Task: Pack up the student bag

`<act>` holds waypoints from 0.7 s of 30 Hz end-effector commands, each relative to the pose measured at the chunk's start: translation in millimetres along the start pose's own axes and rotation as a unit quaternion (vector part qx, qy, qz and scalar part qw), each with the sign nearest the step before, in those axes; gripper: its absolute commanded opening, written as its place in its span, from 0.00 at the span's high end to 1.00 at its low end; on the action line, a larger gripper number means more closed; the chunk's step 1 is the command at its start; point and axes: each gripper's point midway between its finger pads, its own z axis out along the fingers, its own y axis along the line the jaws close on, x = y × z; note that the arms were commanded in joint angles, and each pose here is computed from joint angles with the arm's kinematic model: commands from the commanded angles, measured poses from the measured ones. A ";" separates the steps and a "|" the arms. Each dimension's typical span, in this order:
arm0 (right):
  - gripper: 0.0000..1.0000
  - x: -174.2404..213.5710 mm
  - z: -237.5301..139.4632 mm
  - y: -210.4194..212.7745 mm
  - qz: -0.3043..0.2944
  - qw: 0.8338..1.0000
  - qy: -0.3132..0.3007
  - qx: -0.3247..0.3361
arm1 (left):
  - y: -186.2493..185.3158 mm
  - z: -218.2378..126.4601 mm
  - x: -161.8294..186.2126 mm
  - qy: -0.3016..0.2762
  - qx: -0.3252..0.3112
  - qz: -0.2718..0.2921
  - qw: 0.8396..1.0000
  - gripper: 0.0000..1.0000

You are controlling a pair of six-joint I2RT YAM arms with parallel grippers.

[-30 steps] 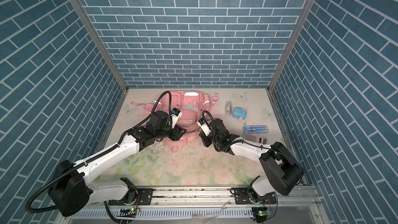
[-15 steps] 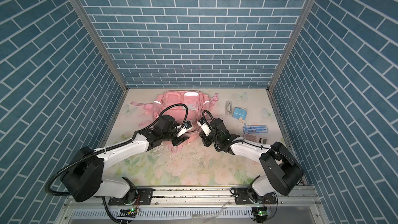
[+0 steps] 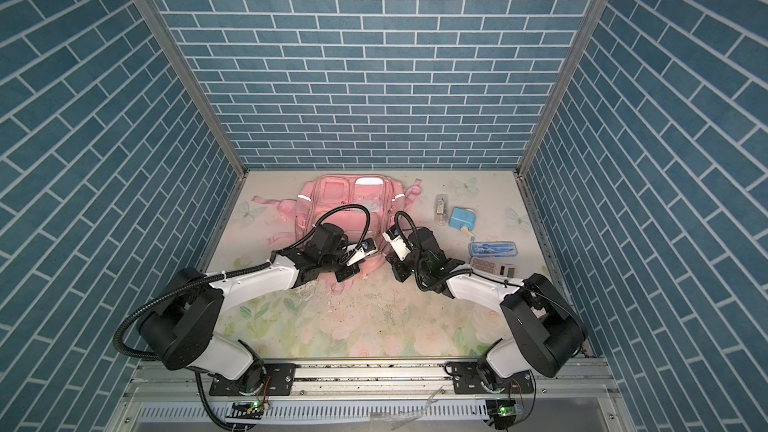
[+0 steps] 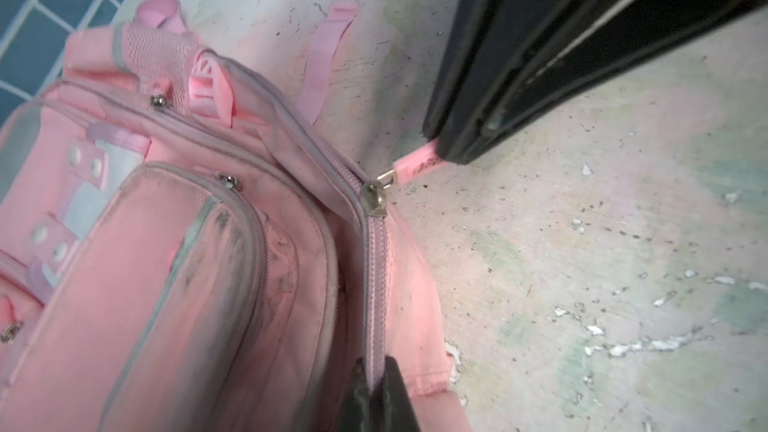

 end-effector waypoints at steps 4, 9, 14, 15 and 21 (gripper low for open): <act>1.00 -7.2 -13.7 -39.2 0.033 0.998 -0.019 0.055 | -2.1 -19.0 -21.4 -0.021 -0.003 0.017 1.000 1.00; 1.00 0.5 -19.8 -78.5 0.083 0.992 -0.023 0.094 | -10.6 -49.0 -33.0 -0.060 -0.009 0.011 0.998 1.00; 1.00 -3.3 -17.6 -100.0 0.077 0.989 -0.026 0.120 | -28.2 -61.3 -33.8 -0.061 -0.006 0.017 0.998 1.00; 1.00 -4.3 -17.6 -105.0 0.077 0.989 -0.027 0.126 | -30.6 -63.3 -33.9 -0.062 -0.007 0.016 0.998 1.00; 1.00 -4.7 -17.0 -126.0 0.078 0.986 -0.023 0.147 | -41.0 -74.8 -45.4 -0.081 -0.014 0.009 0.997 1.00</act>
